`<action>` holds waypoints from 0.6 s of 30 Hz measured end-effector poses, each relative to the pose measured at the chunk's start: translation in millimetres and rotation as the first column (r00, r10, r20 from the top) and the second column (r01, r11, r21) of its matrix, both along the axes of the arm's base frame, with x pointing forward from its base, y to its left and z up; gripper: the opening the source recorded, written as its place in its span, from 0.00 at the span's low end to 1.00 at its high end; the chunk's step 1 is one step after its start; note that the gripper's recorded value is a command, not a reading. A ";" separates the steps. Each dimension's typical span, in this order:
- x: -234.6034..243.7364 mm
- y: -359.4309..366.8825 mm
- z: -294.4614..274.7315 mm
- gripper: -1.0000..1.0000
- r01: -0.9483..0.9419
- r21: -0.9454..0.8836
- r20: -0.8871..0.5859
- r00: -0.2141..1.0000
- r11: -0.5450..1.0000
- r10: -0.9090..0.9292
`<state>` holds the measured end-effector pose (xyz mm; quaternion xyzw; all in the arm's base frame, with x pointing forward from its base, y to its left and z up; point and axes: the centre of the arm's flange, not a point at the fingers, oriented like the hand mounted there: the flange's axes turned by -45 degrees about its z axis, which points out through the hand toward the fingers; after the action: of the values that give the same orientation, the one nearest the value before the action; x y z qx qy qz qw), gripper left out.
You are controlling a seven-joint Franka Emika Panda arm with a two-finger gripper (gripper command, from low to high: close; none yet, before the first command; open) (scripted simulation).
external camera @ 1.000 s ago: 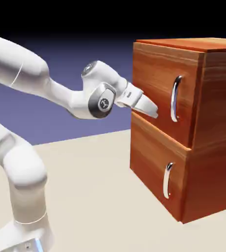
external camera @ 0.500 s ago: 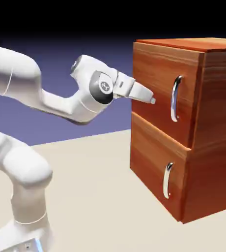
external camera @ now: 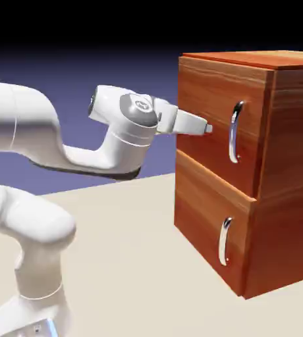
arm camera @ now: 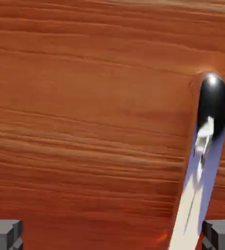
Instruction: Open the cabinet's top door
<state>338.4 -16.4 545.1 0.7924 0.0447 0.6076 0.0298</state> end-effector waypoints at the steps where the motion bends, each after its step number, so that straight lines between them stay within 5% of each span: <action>1: 0.1 -2.9 -1.1 0.50 0.000 0.004 0.014 1.000 1.000 0.000; 18: 20.1 -53.4 -40.0 0.50 -0.035 0.102 0.249 0.969 0.994 0.009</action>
<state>358.5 -69.8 505.1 0.7101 0.0171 0.7037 -0.0138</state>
